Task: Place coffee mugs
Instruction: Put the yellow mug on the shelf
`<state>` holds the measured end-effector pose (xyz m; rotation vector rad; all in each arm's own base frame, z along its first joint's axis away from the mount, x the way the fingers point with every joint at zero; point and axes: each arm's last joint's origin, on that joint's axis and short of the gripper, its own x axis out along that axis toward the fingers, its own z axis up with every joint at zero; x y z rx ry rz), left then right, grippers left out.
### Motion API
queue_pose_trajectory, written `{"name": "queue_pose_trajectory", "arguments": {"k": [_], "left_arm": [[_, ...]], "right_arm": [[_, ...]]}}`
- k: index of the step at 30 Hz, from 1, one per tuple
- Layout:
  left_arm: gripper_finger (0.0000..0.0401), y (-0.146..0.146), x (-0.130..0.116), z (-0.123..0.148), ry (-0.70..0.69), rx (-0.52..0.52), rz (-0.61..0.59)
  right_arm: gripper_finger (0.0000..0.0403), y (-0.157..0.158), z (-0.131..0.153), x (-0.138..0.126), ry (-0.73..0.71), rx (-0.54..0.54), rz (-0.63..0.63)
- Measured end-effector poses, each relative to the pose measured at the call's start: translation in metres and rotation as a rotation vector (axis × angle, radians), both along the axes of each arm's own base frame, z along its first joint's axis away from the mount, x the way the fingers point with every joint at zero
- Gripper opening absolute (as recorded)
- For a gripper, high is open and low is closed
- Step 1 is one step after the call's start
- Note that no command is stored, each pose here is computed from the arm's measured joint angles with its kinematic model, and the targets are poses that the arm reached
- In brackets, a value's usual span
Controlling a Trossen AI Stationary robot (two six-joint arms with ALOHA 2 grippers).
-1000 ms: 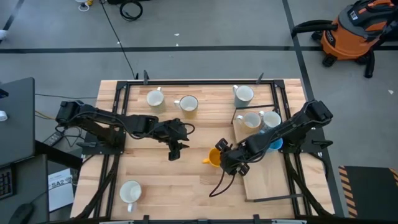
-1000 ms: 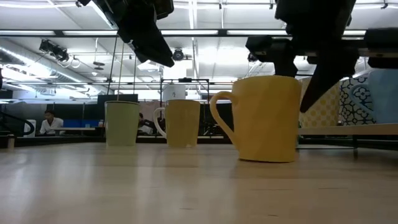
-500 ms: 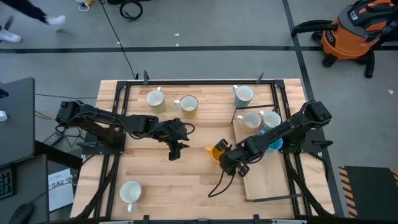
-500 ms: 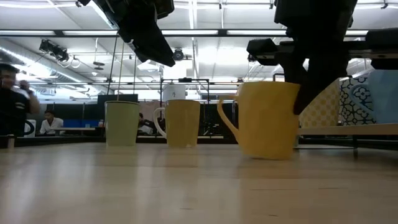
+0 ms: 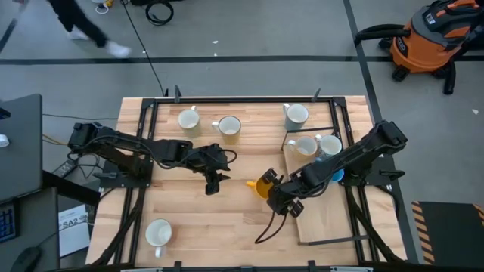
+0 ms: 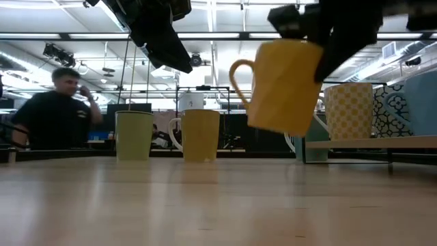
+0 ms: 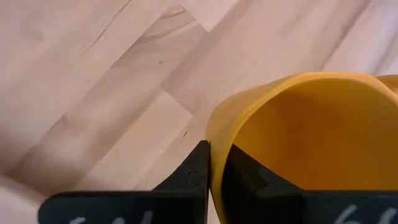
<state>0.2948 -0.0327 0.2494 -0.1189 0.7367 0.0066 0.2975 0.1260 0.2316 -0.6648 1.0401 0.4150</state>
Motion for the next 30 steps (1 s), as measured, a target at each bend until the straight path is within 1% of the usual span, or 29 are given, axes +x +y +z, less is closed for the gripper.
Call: {"name": "queue_pose_trajectory", "arguments": {"k": [6, 9, 13, 17, 20, 24, 30], "left_arm": [[0.0151, 0.000, 0.000, 0.000, -0.001, 0.000, 0.000], [0.0151, 0.000, 0.000, 0.000, -0.001, 0.000, 0.000], [0.0151, 0.000, 0.000, 0.000, -0.001, 0.000, 0.000], [0.0151, 0.000, 0.000, 0.000, -0.001, 0.001, 0.002], [0.0151, 0.000, 0.000, 0.000, -0.001, 0.001, 0.002], [0.0151, 0.000, 0.000, 0.000, -0.001, 0.001, 0.002], [0.0151, 0.001, 0.000, 0.000, -0.004, 0.013, 0.016]], "right_arm": [[0.0033, -0.004, 0.042, -0.013, 0.055, 0.037, -0.065], [0.0034, -0.007, 0.055, -0.026, 0.079, 0.053, -0.115], [0.0034, -0.009, 0.072, -0.046, 0.078, 0.087, -0.165], [0.0035, -0.010, 0.084, -0.066, 0.084, 0.121, -0.213], [0.0035, -0.011, 0.080, -0.080, 0.115, 0.125, -0.249], [0.0035, -0.012, 0.064, -0.097, 0.180, 0.104, -0.286], [0.0036, -0.016, 0.039, -0.110, 0.239, 0.064, -0.306]]}}
